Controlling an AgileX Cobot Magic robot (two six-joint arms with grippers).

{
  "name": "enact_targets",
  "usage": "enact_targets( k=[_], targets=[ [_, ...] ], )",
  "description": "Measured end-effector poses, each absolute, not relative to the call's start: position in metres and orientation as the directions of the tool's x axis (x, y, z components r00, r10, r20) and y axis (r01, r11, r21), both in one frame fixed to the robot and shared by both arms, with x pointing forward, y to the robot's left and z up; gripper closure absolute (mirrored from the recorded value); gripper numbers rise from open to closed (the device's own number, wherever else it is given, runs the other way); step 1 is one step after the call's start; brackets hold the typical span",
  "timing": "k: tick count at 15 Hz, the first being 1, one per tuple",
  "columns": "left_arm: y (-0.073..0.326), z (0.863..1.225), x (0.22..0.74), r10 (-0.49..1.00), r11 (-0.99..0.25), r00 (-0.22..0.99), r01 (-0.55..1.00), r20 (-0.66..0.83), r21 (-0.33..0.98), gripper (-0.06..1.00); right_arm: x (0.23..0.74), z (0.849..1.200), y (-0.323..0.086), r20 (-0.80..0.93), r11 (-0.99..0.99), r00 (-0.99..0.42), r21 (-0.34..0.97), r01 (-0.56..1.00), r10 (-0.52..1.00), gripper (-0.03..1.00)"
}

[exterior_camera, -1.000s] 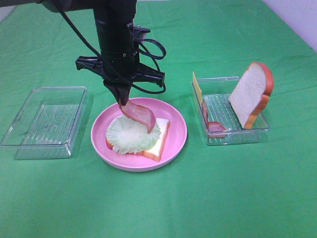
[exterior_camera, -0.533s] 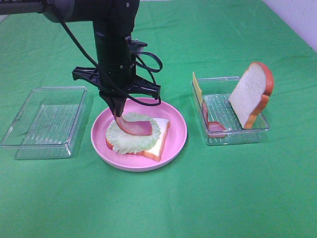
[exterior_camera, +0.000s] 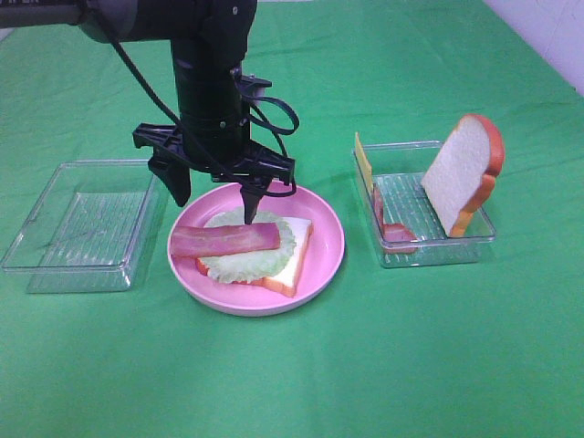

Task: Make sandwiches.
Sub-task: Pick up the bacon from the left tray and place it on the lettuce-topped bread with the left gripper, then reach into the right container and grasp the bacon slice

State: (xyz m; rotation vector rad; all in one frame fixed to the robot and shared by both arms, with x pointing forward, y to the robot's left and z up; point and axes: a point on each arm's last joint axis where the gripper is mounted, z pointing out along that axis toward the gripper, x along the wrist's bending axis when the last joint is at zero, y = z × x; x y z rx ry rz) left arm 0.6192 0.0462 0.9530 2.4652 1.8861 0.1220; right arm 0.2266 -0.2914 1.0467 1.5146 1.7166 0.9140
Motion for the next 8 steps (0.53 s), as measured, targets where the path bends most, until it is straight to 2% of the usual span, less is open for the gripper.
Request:
enact_targets(
  k=[1, 4, 8],
  targets=[
    [0.046, 0.956, 0.619, 0.958, -0.285, 0.283, 0.955, 0.041, 0.081, 0.12, 0.227, 1.047, -0.291, -0.031, 0.083, -0.108, 0.844, 0.529, 0.994, 0.2],
    [0.049, 0.976, 0.618, 0.941, -0.338, 0.335, 0.933, 0.042, 0.123, 0.1, 0.227, 1.047, -0.291, -0.031, 0.083, -0.108, 0.844, 0.529, 0.994, 0.2],
    [0.069, 1.036, 0.614, 0.947, -0.317, 0.319, 0.912, 0.038, 0.259, 0.1, 0.227, 1.047, -0.291, -0.031, 0.083, -0.108, 0.844, 0.529, 0.994, 0.2]
  ],
)
